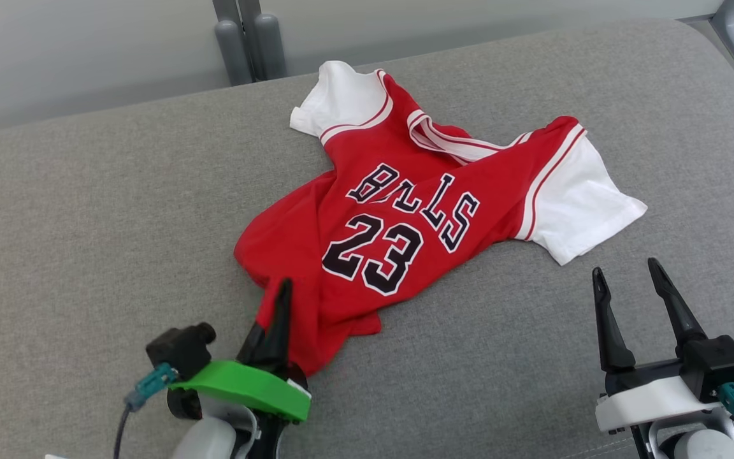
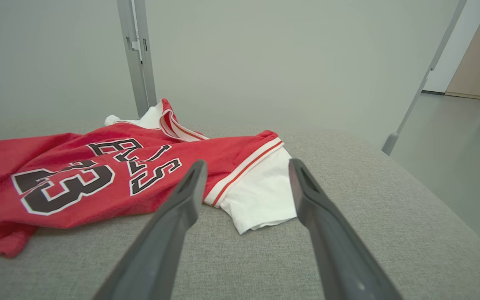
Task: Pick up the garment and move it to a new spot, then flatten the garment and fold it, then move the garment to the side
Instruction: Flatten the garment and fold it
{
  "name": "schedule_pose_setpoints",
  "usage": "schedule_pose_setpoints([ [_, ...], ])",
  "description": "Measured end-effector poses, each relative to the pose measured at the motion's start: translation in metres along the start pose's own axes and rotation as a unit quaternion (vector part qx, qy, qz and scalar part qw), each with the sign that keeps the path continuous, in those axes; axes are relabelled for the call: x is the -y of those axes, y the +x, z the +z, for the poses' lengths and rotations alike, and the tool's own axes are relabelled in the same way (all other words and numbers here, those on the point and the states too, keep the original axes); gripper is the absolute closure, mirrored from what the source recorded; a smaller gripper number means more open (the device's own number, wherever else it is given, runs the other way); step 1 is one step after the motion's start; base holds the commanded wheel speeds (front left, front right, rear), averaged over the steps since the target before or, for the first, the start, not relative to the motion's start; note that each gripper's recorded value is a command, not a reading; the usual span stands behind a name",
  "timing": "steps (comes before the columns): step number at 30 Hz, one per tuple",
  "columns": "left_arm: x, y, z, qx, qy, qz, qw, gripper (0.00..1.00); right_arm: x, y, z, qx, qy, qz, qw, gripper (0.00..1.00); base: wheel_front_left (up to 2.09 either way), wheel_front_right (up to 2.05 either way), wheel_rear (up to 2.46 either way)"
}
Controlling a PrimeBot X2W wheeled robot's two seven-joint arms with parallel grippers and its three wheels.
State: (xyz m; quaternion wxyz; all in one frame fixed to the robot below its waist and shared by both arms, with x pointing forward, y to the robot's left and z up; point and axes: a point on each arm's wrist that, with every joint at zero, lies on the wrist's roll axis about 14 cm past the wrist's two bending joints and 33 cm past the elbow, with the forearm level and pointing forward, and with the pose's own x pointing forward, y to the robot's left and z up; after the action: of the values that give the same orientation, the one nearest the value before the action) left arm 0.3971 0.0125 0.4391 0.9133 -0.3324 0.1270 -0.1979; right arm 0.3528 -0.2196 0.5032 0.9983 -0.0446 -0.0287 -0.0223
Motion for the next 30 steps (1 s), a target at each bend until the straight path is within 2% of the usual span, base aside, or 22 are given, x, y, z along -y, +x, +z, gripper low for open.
schedule_pose_setpoints([
  [3, 0.018, 0.003, 0.029, 0.047, -0.006, -0.028, 0.998, 1.0, 0.002, -0.003, -0.002, -0.004, 0.001, -0.003, 1.0, 0.0, 0.0, 0.0, 0.0],
  [9, 0.056, -0.025, 0.056, 0.094, 0.0, -0.089, 0.992, 1.0, 0.006, -0.01, -0.004, -0.007, 0.006, -0.011, 1.0, 0.0, 0.0, 0.0, 0.0],
  [14, 0.092, -0.046, 0.095, 0.149, 0.001, -0.151, 0.977, 1.0, 0.003, -0.009, -0.007, -0.011, 0.015, -0.008, 1.0, 0.0, 0.0, 0.0, 0.0],
  [18, 0.101, -0.047, 0.117, 0.167, 0.005, -0.174, 0.97, 1.0, 0.0, -0.007, -0.011, -0.017, 0.02, -0.004, 1.0, 0.0, 0.0, 0.0, 0.0],
  [20, 0.094, -0.037, 0.131, 0.177, 0.04, -0.167, 0.969, 1.0, -0.002, -0.005, -0.013, -0.019, 0.022, -0.001, 1.0, 0.0, 0.0, 0.0, 0.0],
  [24, 0.058, -0.007, 0.141, 0.165, 0.074, -0.118, 0.976, 1.0, -0.003, 0.003, -0.014, -0.019, 0.026, -0.001, 0.999, 0.0, 0.0, 0.0, 0.0],
  [30, -0.031, 0.044, 0.146, 0.125, 0.11, 0.001, 0.986, 1.0, 0.006, 0.002, -0.031, -0.046, 0.026, -0.016, 0.998, 0.0, 0.0, 0.0, 0.0],
])
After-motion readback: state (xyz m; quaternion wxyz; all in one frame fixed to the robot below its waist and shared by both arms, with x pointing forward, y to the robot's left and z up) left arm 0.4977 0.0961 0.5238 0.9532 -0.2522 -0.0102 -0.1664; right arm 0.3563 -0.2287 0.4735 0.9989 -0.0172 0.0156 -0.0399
